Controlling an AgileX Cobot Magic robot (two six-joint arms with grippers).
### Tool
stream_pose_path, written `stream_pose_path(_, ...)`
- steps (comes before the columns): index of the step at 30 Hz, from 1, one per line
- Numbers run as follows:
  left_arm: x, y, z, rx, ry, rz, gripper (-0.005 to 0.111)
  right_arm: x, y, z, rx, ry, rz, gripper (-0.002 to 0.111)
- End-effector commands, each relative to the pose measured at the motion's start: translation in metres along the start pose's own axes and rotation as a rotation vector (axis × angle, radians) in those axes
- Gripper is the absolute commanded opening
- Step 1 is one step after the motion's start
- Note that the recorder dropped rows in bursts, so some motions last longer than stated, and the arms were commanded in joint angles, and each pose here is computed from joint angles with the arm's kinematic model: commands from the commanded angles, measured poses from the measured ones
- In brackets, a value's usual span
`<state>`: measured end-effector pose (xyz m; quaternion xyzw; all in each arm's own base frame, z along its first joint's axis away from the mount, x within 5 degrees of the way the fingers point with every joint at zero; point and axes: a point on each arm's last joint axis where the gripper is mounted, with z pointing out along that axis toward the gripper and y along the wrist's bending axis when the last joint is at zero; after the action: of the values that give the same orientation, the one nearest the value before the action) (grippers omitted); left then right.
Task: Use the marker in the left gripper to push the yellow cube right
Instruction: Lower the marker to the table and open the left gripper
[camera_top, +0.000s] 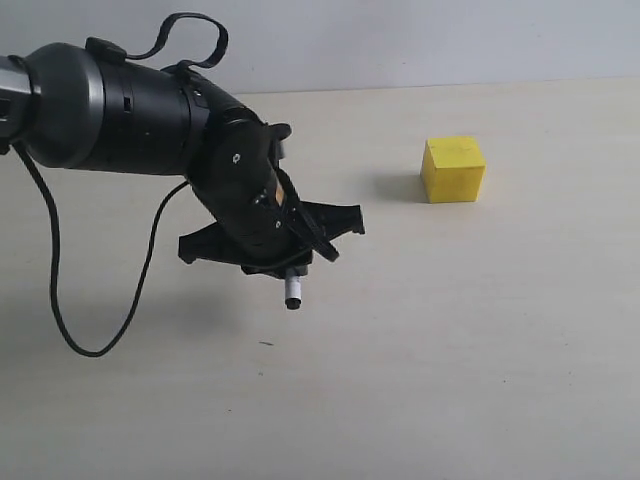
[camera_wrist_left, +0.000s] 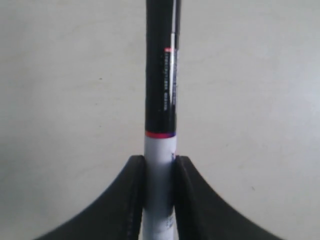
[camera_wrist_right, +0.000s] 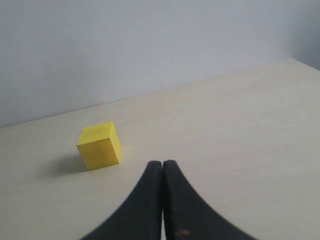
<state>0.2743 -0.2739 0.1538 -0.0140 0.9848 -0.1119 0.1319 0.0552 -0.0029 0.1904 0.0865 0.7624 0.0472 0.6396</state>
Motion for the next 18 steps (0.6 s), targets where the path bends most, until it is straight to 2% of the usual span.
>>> stream_pose_path(1, -0.006, 0.003, 0.001, 0.016, -0.023, -0.045, 0.0, 0.0, 0.0, 0.0, -0.005, -0.013, -0.003, 0.0)
stream_pose_path(9, -0.015, 0.018, 0.011, -0.072, 0.04, -0.084, 0.0, 0.0, 0.0, 0.0, -0.005, -0.013, -0.003, 0.0)
stream_pose_path(18, -0.026, 0.005, -0.002, -0.069, 0.05, -0.054, 0.0, 0.0, 0.0, 0.0, -0.005, -0.013, -0.003, 0.0)
